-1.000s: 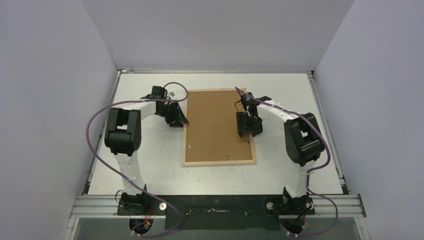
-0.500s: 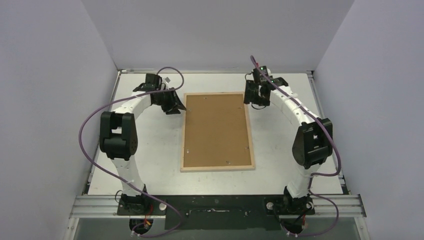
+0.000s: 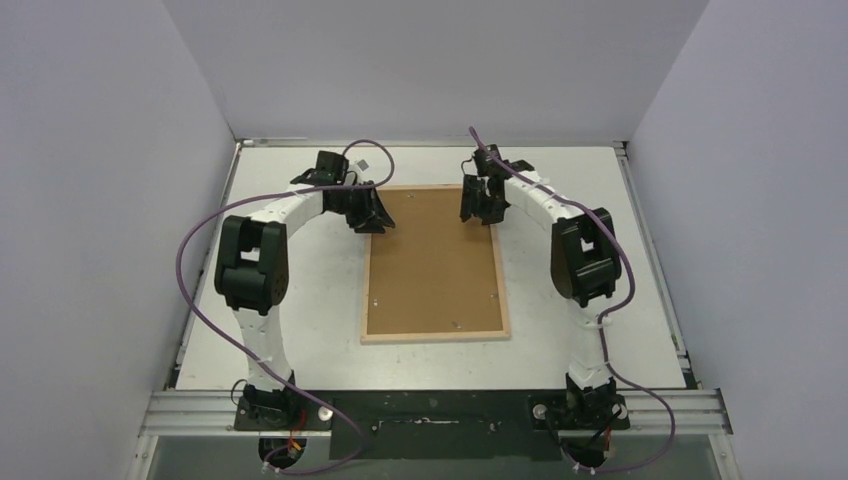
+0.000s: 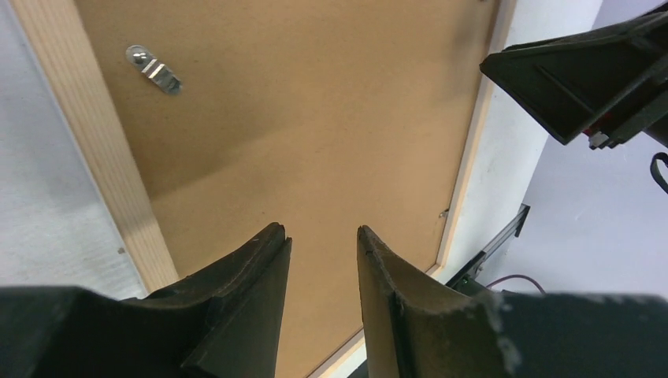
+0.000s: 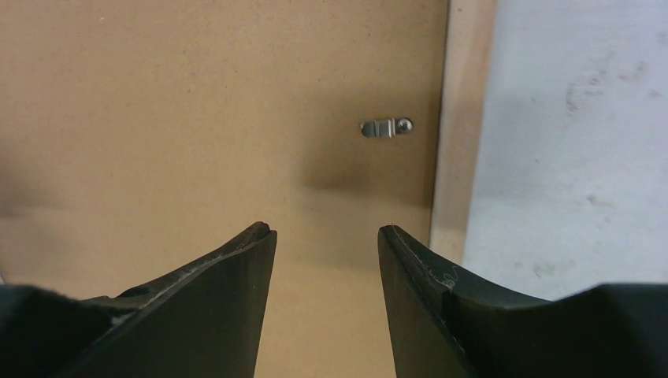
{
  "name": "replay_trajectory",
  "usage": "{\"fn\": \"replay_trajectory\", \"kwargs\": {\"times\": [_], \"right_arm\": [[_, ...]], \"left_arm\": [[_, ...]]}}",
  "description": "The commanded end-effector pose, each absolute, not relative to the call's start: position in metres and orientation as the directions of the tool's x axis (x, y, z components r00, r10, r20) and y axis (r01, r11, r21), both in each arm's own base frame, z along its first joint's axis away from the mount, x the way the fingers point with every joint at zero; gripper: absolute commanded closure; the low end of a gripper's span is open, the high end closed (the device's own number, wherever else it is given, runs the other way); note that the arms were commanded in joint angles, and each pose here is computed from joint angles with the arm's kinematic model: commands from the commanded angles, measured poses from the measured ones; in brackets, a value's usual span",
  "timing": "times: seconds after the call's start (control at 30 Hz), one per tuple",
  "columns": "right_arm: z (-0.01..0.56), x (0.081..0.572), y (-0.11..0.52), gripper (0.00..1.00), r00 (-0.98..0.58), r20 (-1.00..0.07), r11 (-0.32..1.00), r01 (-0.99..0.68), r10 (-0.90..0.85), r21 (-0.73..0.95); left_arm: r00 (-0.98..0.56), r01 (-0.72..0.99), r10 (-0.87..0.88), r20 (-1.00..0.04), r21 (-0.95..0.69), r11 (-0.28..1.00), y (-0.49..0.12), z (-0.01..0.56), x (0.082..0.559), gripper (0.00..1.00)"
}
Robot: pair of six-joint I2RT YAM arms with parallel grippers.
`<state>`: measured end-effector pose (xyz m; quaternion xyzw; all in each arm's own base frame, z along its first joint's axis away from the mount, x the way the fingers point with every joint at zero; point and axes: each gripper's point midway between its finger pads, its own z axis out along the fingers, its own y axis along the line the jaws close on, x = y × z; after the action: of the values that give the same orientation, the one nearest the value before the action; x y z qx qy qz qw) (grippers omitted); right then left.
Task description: Put the photo into the frame
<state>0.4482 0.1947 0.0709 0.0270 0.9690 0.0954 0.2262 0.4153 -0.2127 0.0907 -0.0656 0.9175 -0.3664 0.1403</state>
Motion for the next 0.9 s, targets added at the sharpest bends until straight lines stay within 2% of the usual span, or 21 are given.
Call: {"fn": "replay_trajectory", "kwargs": {"times": [0.0, 0.3, 0.87], "right_arm": [[0.081, 0.47, 0.218, 0.49, -0.876, -0.467, 0.964, -0.008, 0.122, 0.266], [0.059, 0.475, 0.216, 0.5, -0.884, -0.456, 0.973, -0.01, 0.099, 0.231], [0.036, 0.49, 0.21, 0.52, -0.87, -0.482, 0.979, 0.008, 0.107, 0.202]], "left_arm": [[-0.951, -0.018, -0.221, -0.214, -0.679, 0.734, -0.207, 0.08, 0.42, 0.65], [-0.965, -0.036, -0.191, -0.177, -0.635, 0.772, -0.199, 0.058, 0.404, 0.66], [-0.991, -0.026, -0.078, -0.109, -0.419, 0.907, -0.174, 0.011, 0.367, 0.68]]}}
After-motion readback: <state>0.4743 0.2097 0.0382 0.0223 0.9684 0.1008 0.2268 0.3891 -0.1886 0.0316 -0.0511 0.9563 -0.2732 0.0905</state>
